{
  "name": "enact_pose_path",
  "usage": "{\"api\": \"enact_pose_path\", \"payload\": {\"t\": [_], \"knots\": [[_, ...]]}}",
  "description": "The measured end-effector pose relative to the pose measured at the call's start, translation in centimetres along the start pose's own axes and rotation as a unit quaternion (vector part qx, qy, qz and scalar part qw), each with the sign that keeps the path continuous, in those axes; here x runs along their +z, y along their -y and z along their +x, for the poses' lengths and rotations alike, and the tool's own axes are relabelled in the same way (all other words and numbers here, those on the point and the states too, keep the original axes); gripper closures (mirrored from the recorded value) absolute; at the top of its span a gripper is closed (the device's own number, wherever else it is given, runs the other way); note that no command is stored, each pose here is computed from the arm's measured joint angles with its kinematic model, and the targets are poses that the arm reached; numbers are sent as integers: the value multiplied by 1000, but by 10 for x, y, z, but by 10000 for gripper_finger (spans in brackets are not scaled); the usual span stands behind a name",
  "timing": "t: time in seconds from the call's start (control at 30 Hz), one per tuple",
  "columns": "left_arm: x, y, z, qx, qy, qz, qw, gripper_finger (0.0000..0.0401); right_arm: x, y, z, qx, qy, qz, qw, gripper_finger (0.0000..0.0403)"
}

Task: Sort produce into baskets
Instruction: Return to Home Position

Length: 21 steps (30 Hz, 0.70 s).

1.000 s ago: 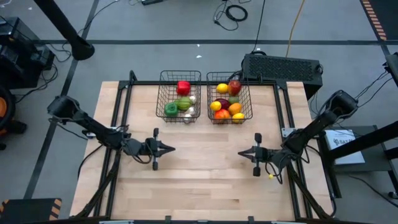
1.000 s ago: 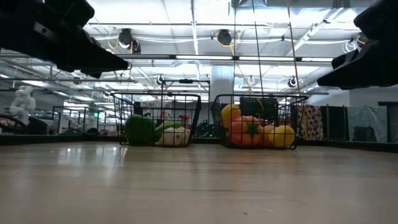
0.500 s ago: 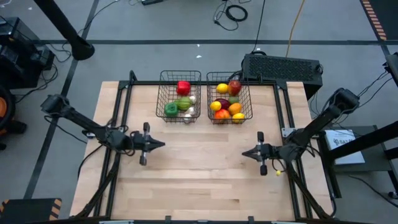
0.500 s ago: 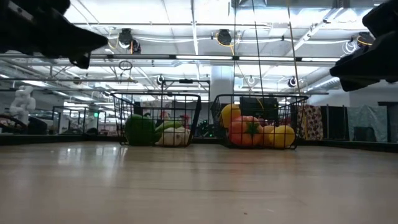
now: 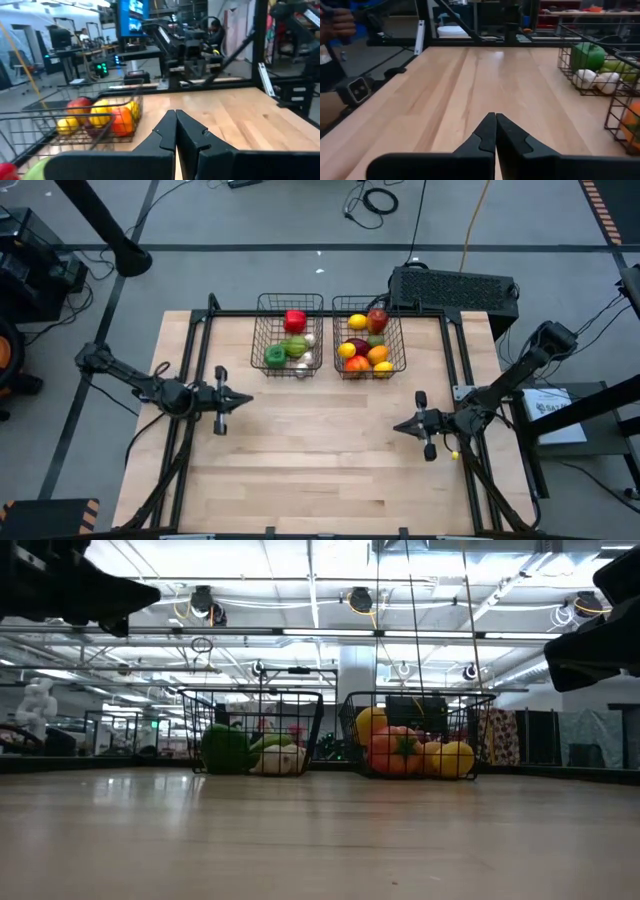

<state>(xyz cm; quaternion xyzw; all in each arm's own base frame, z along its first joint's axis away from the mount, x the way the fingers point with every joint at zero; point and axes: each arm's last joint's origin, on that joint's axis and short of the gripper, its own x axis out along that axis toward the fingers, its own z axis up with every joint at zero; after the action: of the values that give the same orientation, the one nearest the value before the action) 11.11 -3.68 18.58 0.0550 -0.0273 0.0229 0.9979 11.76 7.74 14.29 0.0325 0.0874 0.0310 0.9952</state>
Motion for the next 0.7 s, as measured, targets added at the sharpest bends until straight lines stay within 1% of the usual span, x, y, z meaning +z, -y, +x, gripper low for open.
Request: {"api": "enact_pose_path", "payload": {"t": [0.23,0.37,0.5,0.63,0.7], "knots": [[0,-12,-14,0,8,-2,1000,397,0,0,0,1,-3,-16,1000,402],[-1,-16,-20,-14,14,-2,1000,397,0,0,0,1,-1,-19,1000,402],[-3,-17,-20,-22,2,-2,1000,397,0,0,0,1,0,-15,1000,402],[-4,-20,-19,-9,2,-4,1000,397,0,0,0,1,0,-13,1000,402],[-3,-21,-18,-14,17,-12,1000,397,0,0,0,1,0,-15,1000,402]]}}
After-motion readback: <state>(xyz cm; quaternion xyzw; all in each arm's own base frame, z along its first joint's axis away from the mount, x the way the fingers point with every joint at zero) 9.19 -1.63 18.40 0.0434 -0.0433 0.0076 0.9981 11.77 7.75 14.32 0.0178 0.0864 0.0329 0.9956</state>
